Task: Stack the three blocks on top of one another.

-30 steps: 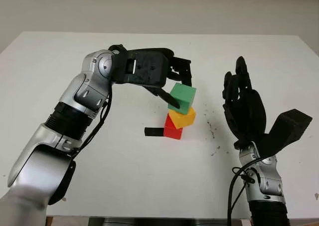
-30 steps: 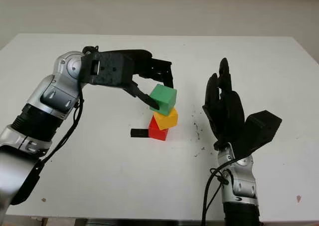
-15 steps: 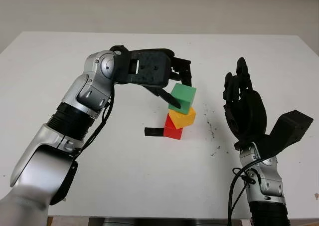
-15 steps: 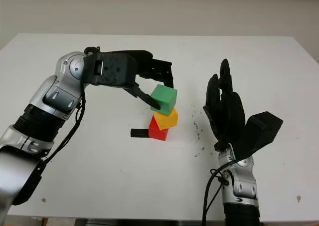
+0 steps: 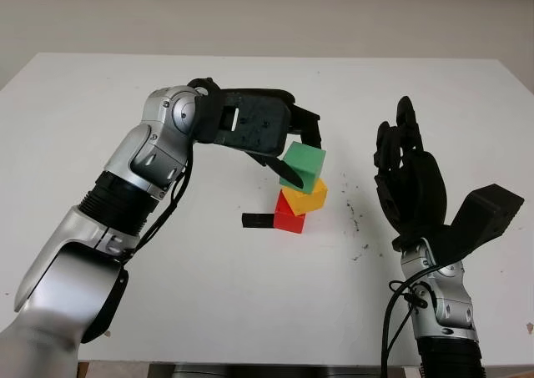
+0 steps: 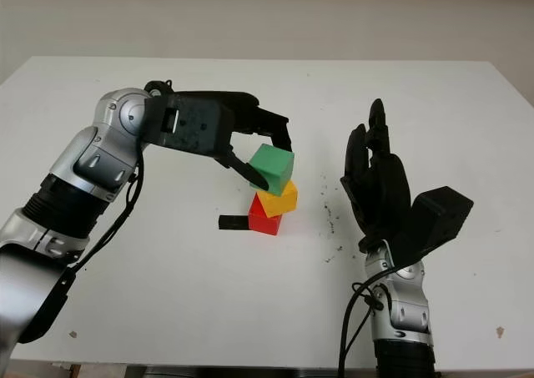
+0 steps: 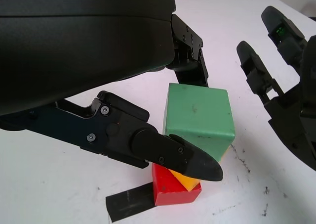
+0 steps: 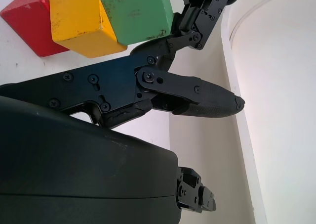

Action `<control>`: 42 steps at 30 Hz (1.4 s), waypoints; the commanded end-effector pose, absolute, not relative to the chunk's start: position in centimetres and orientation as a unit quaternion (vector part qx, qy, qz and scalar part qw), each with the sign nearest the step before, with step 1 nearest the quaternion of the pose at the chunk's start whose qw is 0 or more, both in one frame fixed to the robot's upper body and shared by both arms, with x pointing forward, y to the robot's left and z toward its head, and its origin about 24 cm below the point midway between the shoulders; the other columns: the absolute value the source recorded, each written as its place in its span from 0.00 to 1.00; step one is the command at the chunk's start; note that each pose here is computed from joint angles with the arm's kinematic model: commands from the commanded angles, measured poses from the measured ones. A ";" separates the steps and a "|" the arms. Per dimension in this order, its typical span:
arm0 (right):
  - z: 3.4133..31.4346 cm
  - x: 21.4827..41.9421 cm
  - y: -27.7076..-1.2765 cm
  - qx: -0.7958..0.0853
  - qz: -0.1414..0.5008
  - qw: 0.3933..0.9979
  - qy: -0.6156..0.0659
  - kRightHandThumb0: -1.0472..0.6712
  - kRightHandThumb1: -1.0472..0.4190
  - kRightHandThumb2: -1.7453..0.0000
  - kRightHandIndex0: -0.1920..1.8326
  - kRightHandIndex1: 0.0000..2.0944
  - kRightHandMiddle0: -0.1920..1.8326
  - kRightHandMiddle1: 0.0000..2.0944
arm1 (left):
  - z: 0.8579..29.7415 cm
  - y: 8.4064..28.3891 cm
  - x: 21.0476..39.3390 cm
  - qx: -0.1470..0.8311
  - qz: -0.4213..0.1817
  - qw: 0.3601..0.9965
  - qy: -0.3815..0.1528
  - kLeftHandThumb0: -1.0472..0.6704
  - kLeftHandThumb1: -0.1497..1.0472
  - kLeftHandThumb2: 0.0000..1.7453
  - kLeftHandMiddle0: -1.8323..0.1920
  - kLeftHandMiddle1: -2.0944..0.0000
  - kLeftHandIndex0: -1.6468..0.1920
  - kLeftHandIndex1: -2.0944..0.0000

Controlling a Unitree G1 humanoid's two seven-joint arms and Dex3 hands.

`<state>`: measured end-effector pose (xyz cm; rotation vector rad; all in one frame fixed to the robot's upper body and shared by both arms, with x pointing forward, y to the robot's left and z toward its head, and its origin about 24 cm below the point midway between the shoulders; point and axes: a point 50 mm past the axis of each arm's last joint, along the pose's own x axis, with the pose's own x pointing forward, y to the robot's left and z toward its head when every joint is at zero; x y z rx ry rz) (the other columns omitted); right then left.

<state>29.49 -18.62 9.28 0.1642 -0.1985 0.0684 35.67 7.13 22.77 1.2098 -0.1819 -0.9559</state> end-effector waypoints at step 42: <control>8.6 31.2 -16.5 0.028 0.061 0.994 -0.086 0.16 0.00 0.63 0.00 0.00 0.00 0.00 | 12.6 22.2 30.6 0.149 -0.014 0.974 -0.169 0.16 1.00 0.33 1.00 1.00 1.00 1.00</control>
